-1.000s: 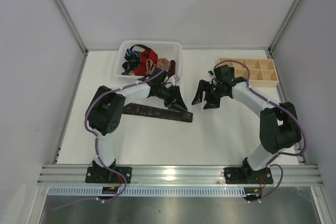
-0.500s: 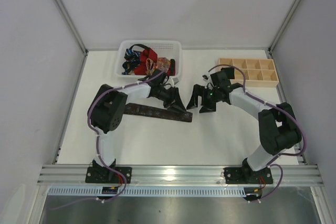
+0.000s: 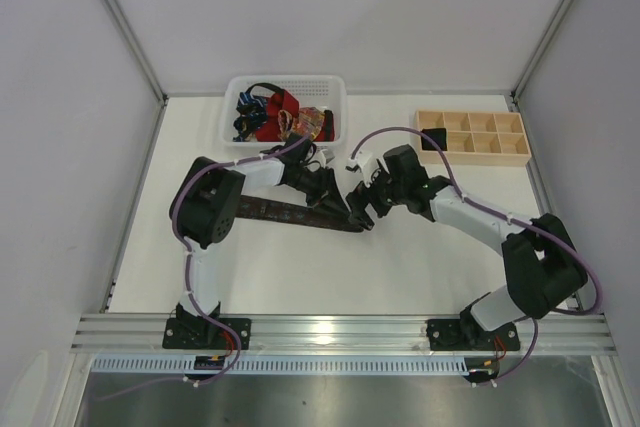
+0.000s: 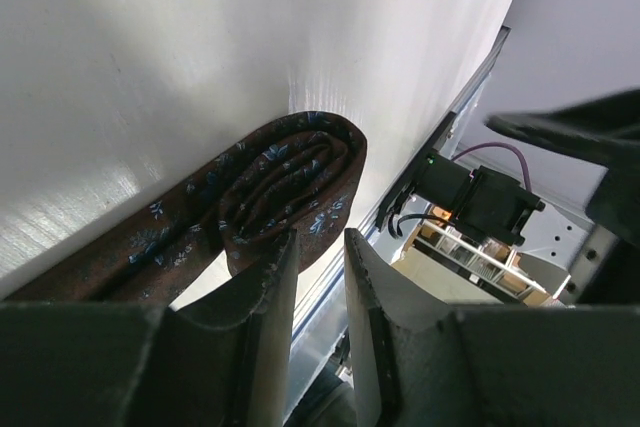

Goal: Roll the ties
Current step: Roll the tie

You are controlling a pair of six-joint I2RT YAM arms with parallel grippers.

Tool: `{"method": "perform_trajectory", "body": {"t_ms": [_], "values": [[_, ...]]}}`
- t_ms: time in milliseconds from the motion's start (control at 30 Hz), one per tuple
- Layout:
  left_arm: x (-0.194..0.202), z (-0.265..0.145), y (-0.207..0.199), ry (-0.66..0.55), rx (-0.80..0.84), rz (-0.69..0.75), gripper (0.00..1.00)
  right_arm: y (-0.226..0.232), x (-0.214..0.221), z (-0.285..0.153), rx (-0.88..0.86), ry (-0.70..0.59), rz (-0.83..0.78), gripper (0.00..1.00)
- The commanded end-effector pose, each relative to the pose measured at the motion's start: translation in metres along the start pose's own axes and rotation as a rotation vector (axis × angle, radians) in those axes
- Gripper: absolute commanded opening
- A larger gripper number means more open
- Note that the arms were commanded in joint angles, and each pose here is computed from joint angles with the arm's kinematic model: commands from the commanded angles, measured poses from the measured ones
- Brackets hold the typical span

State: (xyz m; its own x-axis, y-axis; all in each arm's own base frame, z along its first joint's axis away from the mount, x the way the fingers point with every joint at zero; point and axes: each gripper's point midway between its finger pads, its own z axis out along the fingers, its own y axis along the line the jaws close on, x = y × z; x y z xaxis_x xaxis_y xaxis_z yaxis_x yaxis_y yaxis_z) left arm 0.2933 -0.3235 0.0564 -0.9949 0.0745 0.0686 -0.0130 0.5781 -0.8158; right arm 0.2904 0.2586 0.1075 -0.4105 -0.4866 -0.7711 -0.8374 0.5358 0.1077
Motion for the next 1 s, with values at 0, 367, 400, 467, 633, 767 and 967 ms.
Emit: {"method": "perform_trajectory", "body": {"t_ms": [0,367,400,467,633,767,967], "values": [[-0.002,0.000,-0.003,0.003,0.034,0.041,0.31,-0.005,0.006,0.012,-0.067,0.027,-0.201,1.00],[-0.003,0.000,-0.006,0.007,0.040,0.042,0.31,0.008,0.023,0.037,-0.240,0.084,-0.316,1.00],[-0.003,0.000,-0.006,0.007,0.040,0.042,0.31,0.012,0.026,0.040,-0.249,0.089,-0.327,1.00],[-0.003,-0.001,-0.007,0.007,0.042,0.043,0.31,0.009,0.024,0.047,-0.232,0.086,-0.337,1.00],[-0.002,-0.003,-0.010,0.005,0.044,0.051,0.31,0.006,0.023,0.057,-0.200,0.103,-0.369,1.00],[0.000,-0.004,-0.010,0.001,0.045,0.053,0.31,0.002,0.022,0.063,-0.176,0.119,-0.395,1.00],[0.001,-0.009,-0.004,-0.013,0.041,0.034,0.41,0.003,0.025,0.079,-0.173,0.156,-0.414,0.94]]}}
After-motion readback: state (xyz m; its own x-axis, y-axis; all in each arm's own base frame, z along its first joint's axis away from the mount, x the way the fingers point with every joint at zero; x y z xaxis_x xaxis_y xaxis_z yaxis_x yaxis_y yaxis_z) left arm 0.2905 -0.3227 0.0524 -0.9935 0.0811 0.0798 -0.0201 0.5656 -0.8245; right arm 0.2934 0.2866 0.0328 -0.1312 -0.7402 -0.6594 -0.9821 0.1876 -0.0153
